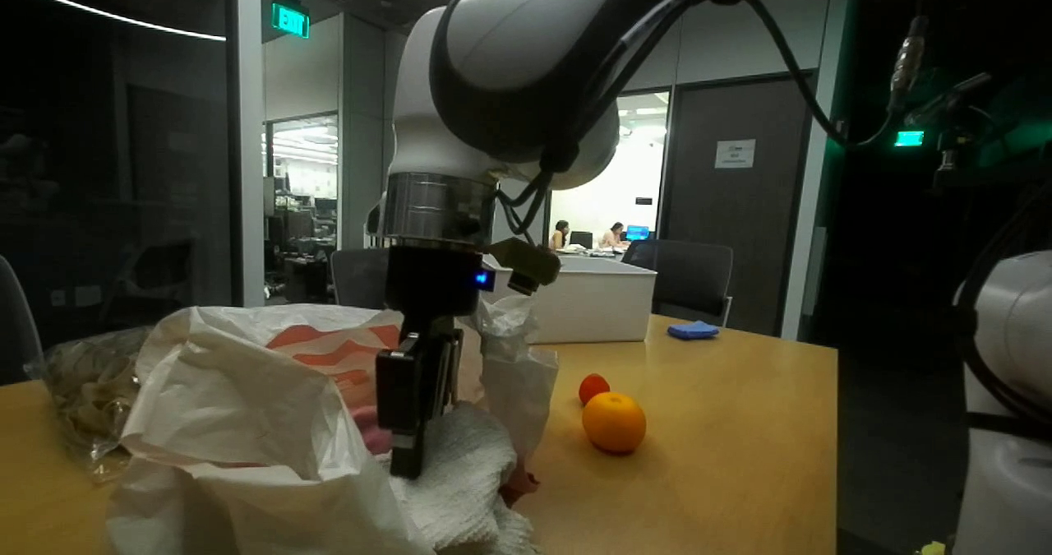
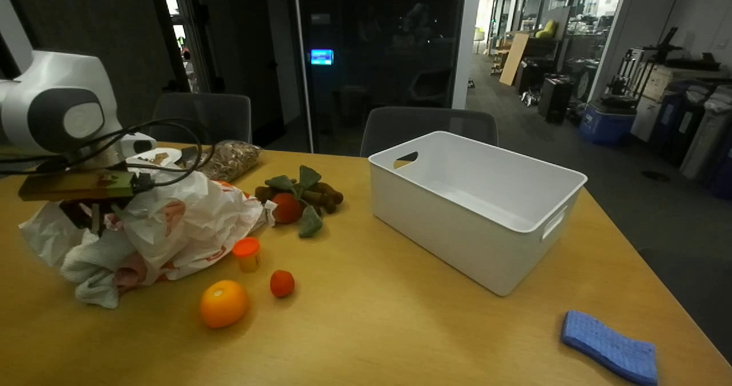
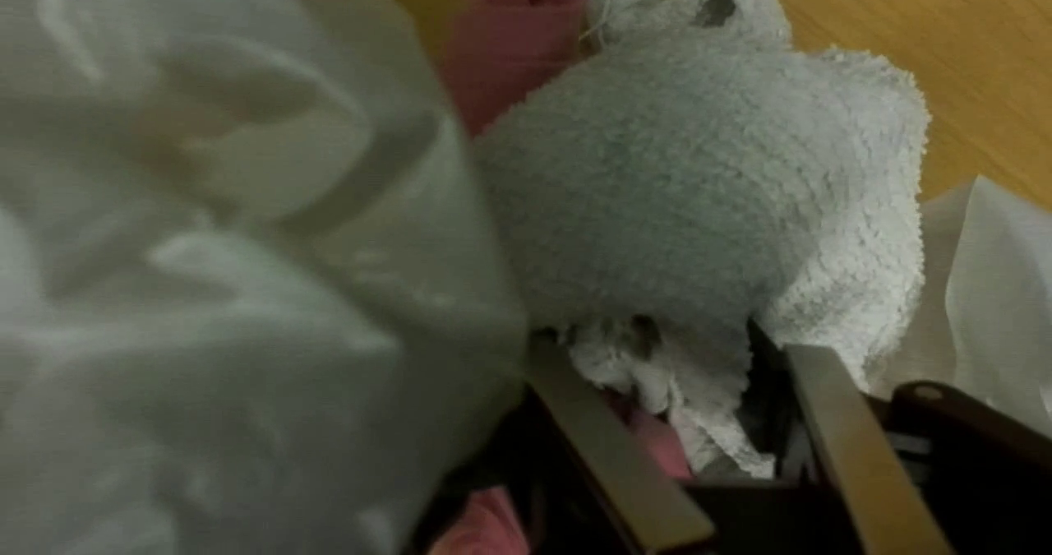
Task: Take the clothes out of the plastic bag and place them on the table
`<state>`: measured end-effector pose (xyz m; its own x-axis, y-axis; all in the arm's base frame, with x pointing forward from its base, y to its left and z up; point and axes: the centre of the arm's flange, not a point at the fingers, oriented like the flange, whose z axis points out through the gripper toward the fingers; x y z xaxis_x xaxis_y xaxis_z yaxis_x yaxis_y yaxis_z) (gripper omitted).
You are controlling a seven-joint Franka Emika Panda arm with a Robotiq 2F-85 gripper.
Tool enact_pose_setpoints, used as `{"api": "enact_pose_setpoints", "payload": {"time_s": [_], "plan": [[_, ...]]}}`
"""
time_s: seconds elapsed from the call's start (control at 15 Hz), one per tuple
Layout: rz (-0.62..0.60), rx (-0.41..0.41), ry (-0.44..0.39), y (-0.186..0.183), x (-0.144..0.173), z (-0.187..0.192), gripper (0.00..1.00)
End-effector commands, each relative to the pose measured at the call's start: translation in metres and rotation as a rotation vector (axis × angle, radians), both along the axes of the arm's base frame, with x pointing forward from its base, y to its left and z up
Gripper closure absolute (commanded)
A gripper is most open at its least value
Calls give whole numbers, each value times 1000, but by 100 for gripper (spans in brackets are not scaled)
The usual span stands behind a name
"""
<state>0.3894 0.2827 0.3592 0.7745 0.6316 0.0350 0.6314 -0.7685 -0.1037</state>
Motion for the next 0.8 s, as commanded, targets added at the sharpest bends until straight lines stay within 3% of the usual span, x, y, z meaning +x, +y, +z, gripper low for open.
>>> {"api": "enact_pose_setpoints", "payload": {"time_s": [0.0, 0.13, 0.2, 0.73], "plan": [[3, 42, -7, 2, 1, 10, 79], [-15, 60, -1, 0, 0, 15, 94], [-21, 72, -4, -2, 0, 19, 96], [-86, 169, -95, -25, -30, 95, 93]]}}
